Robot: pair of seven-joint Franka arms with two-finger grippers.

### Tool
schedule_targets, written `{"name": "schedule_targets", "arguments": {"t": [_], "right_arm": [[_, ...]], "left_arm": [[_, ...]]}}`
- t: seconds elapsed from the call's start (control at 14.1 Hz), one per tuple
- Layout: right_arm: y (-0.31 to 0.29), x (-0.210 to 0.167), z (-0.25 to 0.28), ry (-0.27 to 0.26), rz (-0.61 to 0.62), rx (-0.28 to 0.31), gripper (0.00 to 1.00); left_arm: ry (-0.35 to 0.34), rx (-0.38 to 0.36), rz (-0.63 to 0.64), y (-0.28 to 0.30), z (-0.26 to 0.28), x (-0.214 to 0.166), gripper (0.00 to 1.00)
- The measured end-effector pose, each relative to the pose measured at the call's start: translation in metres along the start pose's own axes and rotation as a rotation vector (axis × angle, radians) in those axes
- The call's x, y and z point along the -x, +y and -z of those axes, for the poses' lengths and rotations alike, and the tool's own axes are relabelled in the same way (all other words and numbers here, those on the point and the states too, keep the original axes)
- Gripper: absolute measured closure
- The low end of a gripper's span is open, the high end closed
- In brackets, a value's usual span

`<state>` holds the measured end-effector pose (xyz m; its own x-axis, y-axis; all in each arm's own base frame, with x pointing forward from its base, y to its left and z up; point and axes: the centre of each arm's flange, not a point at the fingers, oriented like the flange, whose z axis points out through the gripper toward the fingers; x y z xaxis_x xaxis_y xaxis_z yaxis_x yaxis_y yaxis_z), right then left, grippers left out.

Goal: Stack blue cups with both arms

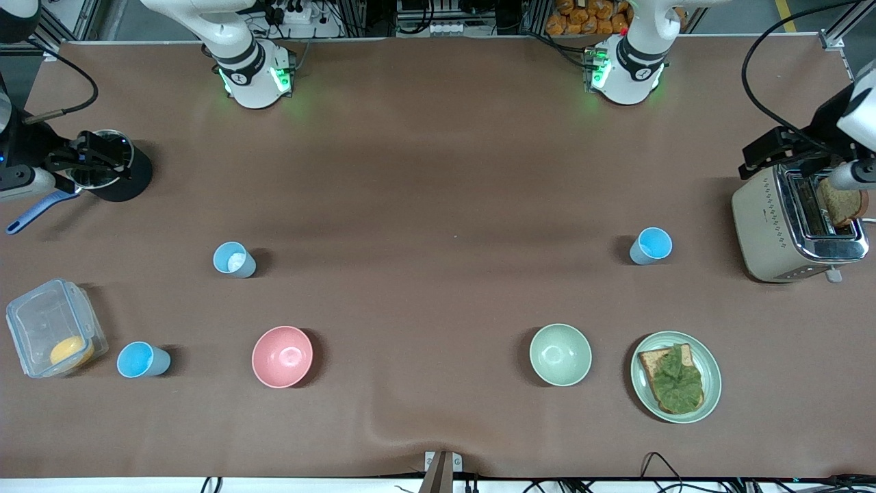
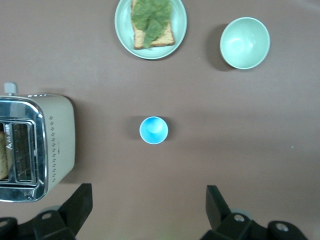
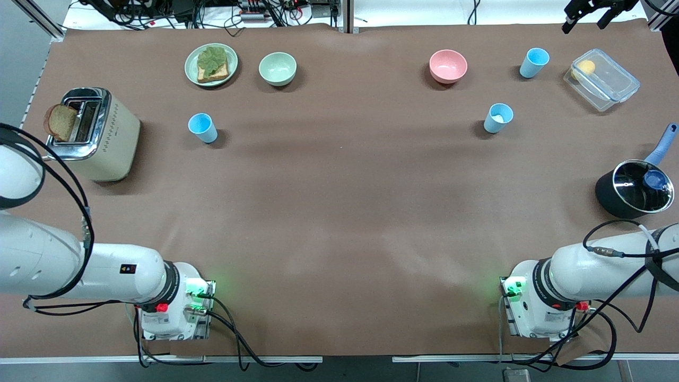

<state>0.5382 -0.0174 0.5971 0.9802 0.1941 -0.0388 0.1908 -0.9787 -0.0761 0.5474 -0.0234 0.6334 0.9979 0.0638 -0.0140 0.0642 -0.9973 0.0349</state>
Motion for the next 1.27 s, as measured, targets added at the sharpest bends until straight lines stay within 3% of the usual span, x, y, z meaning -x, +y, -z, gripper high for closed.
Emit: {"name": "schedule_targets", "arguments": {"t": [0.21, 0.42, 0.64, 0.92, 1.27], "right_arm": [[0.000, 0.000, 0.000, -0.001, 0.000, 0.000, 0.00], [0.000, 0.000, 0.000, -0.002, -0.001, -0.001, 0.00], [0.000, 0.000, 0.000, -0.003, -0.001, -0.001, 0.00], [0.000, 0.000, 0.000, -0.003, -0.001, -0.001, 0.00], [0.000, 0.000, 0.000, -0.003, -0.001, -0.001, 0.00]], "left_arm": [[-0.060, -0.007, 0.037, -0.022, -0.026, -0.007, 0.00], [-0.162, -0.017, 0.031, -0.018, -0.097, -0.029, 0.00], [-0.174, -0.049, 0.025, -0.022, -0.177, -0.041, 0.00], [-0.151, -0.072, 0.011, -0.029, -0.260, -0.030, 0.00], [-0.208, -0.079, 0.004, -0.032, -0.342, -0.024, 0.00]]}}
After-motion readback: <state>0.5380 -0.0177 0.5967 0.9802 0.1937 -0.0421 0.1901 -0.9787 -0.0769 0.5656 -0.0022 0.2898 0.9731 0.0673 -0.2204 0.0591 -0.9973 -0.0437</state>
